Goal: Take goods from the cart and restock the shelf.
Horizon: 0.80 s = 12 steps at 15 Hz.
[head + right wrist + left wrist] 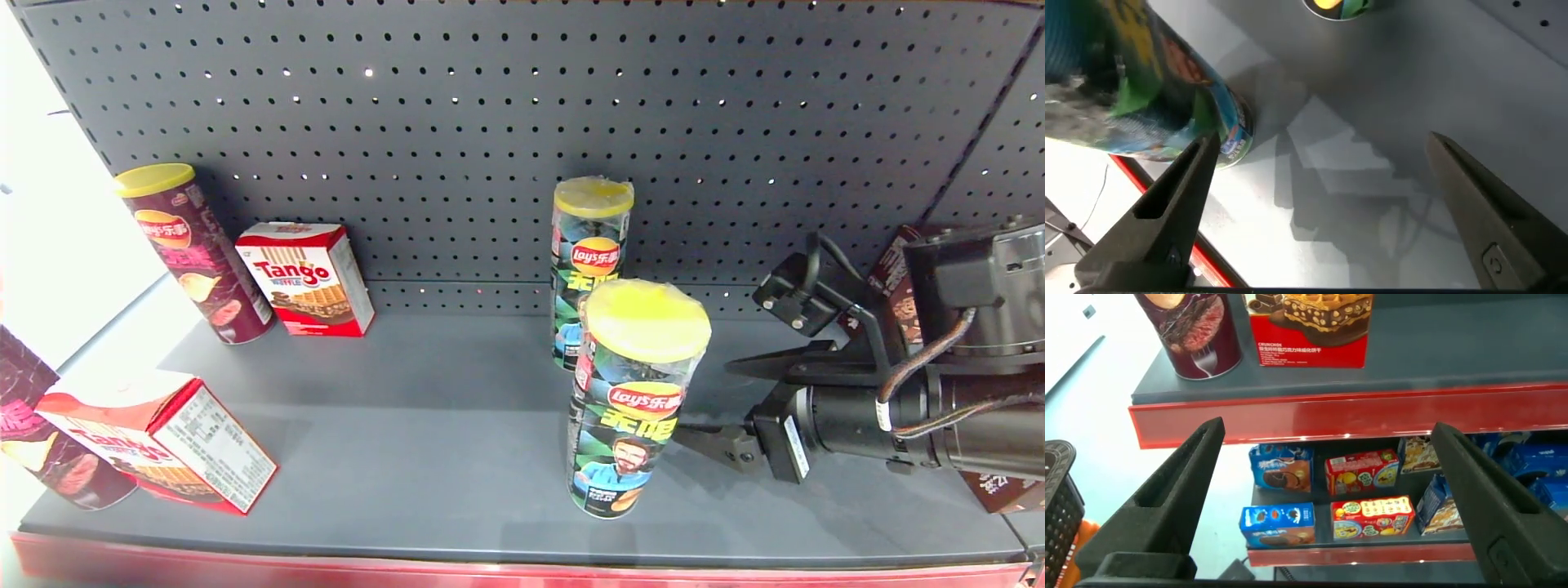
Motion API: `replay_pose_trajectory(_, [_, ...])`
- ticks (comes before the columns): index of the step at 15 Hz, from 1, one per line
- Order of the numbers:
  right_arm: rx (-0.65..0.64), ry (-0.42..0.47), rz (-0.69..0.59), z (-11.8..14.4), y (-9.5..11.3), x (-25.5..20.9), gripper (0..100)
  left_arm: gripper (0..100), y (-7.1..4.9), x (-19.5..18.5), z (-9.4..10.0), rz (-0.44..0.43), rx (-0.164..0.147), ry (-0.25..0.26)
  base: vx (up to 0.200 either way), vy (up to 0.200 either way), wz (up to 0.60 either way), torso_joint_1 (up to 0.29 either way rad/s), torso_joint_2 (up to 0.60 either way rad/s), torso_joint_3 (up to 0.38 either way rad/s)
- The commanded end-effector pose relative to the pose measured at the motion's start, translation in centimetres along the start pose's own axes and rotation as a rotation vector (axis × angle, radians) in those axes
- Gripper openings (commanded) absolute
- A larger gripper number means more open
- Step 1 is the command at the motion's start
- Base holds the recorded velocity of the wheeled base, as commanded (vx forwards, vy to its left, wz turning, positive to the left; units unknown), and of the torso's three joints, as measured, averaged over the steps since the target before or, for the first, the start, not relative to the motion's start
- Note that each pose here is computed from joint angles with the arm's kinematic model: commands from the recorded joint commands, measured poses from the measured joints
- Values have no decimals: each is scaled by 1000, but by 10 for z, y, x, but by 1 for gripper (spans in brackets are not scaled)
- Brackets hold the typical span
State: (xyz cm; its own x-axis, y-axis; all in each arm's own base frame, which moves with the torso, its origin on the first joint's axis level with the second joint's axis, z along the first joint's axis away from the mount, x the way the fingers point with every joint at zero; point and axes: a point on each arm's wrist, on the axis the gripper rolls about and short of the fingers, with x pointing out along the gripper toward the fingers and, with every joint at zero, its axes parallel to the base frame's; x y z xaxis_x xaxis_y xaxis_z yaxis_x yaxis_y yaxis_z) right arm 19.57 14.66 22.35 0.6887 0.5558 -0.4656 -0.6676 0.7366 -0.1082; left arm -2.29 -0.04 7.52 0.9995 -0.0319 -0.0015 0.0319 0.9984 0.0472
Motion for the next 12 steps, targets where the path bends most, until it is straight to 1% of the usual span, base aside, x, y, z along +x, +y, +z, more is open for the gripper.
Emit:
replay_pose_trajectory(1, [-3,7,7,0,1,3,100,100,0,0,0,0,0,2,0,0,0,0,0,0])
replay_pose_trajectory(6, [-3,10,6,-5,2,-2,100,100,0,0,0,1,-1,2,0,0,0,0,0,0])
replay_pose_trajectory(9, [0,9,2,-17,3,-19,100,100,0,0,0,1,0,2,0,0,0,0,0,0])
replay_pose_trajectory(12, [-7,-3,14,-12,6,-18,100,100,0,0,0,0,0,2,0,0,0,0,0,0])
